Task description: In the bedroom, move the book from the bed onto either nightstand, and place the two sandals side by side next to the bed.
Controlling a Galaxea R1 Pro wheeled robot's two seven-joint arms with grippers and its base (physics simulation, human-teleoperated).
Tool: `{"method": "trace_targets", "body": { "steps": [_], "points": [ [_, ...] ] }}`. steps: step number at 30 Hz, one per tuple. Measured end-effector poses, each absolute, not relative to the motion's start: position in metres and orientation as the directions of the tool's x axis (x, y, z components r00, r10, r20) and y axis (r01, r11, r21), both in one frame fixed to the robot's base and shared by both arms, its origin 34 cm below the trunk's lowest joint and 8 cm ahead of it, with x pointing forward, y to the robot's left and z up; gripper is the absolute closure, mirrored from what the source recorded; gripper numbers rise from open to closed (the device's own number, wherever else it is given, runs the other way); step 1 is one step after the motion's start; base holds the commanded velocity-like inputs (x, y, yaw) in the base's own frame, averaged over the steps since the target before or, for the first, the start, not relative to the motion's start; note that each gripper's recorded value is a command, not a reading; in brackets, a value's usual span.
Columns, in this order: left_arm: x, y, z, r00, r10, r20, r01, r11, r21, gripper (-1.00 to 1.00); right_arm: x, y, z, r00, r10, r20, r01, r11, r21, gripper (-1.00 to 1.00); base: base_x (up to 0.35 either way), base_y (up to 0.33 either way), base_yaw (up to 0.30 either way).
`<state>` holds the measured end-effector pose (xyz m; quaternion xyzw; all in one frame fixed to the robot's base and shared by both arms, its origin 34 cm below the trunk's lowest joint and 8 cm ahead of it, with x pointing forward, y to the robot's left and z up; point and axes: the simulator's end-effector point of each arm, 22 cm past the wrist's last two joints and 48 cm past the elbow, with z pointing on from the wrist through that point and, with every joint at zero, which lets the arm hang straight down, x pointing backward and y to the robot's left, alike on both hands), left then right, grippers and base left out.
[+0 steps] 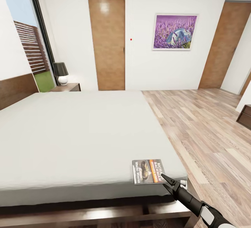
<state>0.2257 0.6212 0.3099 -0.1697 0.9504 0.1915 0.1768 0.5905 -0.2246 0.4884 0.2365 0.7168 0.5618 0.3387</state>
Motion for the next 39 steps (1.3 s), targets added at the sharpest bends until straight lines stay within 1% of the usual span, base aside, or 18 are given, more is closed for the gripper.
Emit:
{"method": "trace_targets", "body": {
  "steps": [35,36,39],
  "points": [
    [0.2257,0.6212,0.3099,-0.88,-0.255,-0.401,-0.39,0.869,0.304,-1.0,0.5903,-0.2244,0.4881,-0.659,0.72,-0.219,-0.041,0.256,0.966,-1.0,0.001,0.002,0.0],
    [0.2257,0.6212,0.3099,-0.88,-0.255,-0.401,-0.39,0.869,0.304,-1.0,0.5903,-0.2243,0.4881,-0.659,0.72,-0.219,-0.041,0.256,0.966,1.0,0.0,0.0,0.0],
    [0.2258,0.6213,0.3099,-0.88,-0.255,-0.401,-0.39,0.869,0.304,-1.0,0.5902,-0.2242,0.4879,-0.66,0.719,-0.219,-0.041,0.257,0.966,1.0,0.0,0.0,0.0]
  ]
}}
